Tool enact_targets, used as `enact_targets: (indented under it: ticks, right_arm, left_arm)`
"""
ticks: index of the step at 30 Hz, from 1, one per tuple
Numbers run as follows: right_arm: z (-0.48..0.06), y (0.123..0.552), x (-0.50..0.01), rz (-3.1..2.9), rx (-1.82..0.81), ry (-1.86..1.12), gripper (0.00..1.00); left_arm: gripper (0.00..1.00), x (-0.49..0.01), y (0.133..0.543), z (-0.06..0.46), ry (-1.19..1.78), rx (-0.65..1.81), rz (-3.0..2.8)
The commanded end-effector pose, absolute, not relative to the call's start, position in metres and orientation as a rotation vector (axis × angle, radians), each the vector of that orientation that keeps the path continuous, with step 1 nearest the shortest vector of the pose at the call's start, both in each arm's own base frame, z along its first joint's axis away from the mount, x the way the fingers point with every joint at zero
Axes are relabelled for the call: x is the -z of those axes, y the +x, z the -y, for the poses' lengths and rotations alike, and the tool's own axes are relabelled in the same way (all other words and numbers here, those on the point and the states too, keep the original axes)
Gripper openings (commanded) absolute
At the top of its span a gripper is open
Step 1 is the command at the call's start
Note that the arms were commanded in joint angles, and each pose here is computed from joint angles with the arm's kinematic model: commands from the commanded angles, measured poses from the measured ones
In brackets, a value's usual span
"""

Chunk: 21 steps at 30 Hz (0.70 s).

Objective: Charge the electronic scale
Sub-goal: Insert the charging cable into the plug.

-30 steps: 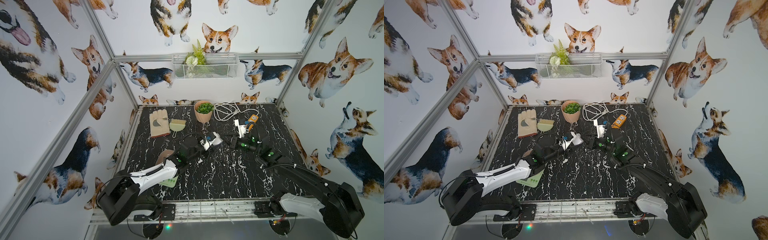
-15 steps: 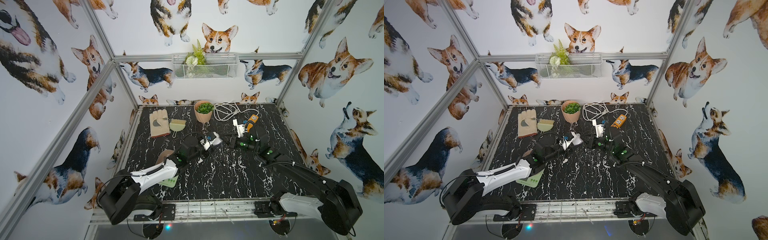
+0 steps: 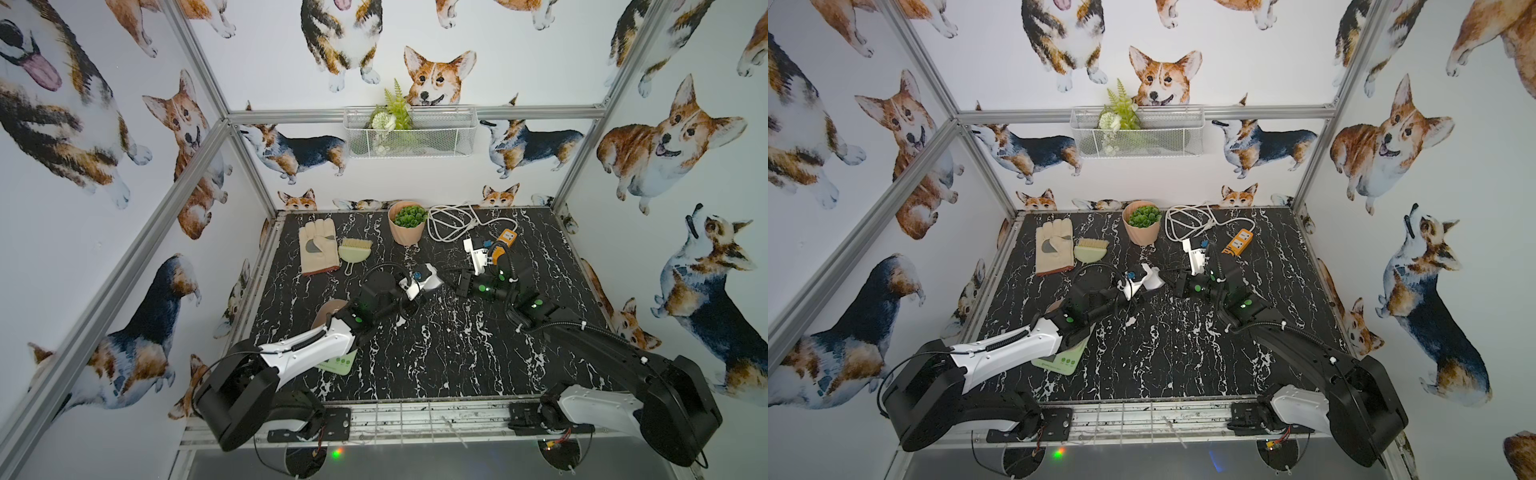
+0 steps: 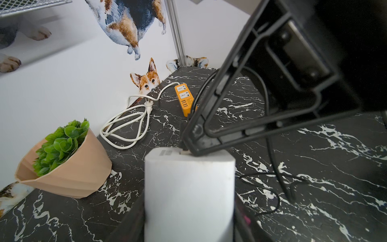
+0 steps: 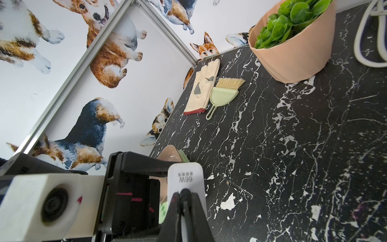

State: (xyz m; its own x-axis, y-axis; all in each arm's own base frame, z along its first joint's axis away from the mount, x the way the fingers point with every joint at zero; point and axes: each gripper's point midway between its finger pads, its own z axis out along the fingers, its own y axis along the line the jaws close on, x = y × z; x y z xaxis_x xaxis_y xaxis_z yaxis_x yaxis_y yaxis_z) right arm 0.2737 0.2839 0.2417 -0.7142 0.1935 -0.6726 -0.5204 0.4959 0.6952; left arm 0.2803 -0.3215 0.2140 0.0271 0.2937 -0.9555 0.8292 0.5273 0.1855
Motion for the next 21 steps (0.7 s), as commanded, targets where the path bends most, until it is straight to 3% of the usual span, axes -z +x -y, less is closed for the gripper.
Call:
enact_targets:
  ticks: [1,6,10,15,21]
  right_arm:
    - [-0.292,0.252,-0.229,-2.107,-1.353,-0.331,0.0]
    - [-0.291,0.247,-0.224,-2.142,-1.315,-0.374,0.02]
    - [-0.282,0.245,-0.234,-2.131,-1.255,-0.384,0.29]
    - [-0.268,0.244,-0.259,-2.085,-1.183,-0.383,0.54]
    - [-0.265,0.252,-0.262,-2.099,-1.159,-0.366,0.58]
  left_arm:
    - [0.16,-0.269,0.284,0.329,0.909,0.596,-1.35]
    - [0.16,-0.267,0.283,0.329,0.928,0.587,-1.352]
    - [0.16,-0.262,0.284,0.329,0.939,0.573,-1.365]
    - [0.16,-0.256,0.283,0.329,0.943,0.574,-1.373]
    - [0.16,-0.254,0.283,0.33,0.948,0.583,-1.376]
